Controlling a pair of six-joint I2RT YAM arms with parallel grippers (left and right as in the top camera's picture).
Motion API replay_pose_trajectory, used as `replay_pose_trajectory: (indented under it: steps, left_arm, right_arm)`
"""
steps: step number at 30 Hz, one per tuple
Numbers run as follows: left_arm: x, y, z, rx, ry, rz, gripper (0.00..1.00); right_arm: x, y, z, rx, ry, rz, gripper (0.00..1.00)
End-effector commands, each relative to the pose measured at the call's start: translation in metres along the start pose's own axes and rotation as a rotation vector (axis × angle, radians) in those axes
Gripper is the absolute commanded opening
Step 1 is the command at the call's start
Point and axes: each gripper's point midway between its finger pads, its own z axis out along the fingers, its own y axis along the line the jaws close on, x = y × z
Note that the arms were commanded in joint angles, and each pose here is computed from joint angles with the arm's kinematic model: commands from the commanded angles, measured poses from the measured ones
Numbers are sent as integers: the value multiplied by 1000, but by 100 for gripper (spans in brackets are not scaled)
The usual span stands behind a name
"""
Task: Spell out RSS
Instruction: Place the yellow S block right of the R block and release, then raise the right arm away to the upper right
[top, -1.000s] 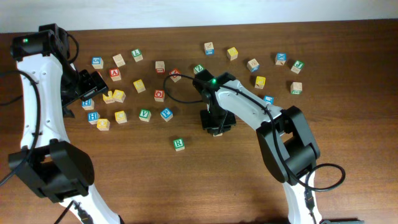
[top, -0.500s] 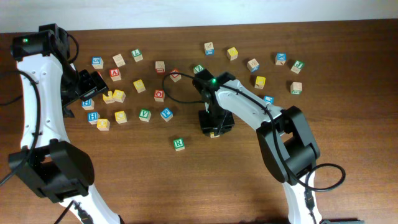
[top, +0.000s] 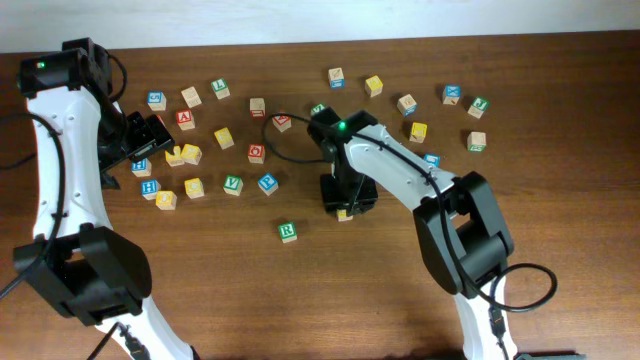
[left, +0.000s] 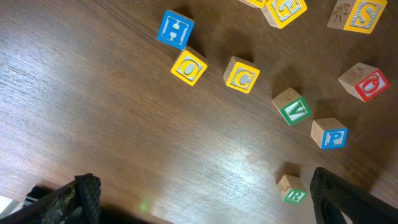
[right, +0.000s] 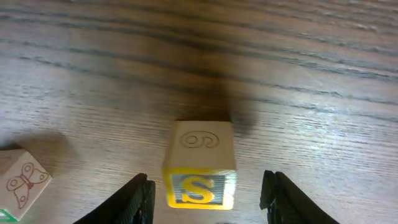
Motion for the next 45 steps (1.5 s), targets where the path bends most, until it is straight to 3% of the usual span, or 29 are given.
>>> replay_pose_trajectory:
  steps: [1, 8, 14, 22, 27, 33, 36, 39, 45]
  left_arm:
    - [0, 0, -4, 5, -12, -4, 99]
    - [0, 0, -4, 5, -12, -4, 99]
    - [0, 0, -4, 5, -12, -4, 99]
    - [0, 0, -4, 5, -12, -4, 99]
    - [0, 0, -4, 5, -12, -4, 99]
    - [0, 0, -4, 5, -12, -4, 99]
    - [0, 0, -4, 5, -12, -4, 99]
    - [0, 0, -4, 5, -12, -4, 99]
    - [0, 0, -4, 5, -12, -4, 99]
  right_arm:
    - [6, 11, 7, 8, 3, -44, 49]
    - [5, 13, 16, 24, 6, -43, 47]
    - [2, 7, 16, 46, -6, -11, 36]
    - [0, 8, 16, 44, -11, -4, 32]
    - [-5, 12, 7, 34, -31, -7, 58]
    - [-42, 7, -75, -17, -154, -7, 64]
    - [-74, -35, -134, -58, -265, 98, 69]
    - [-92, -101, -151, -67, -297, 248, 98]
    - [-93, -180, -156, -64, -288, 423, 98]
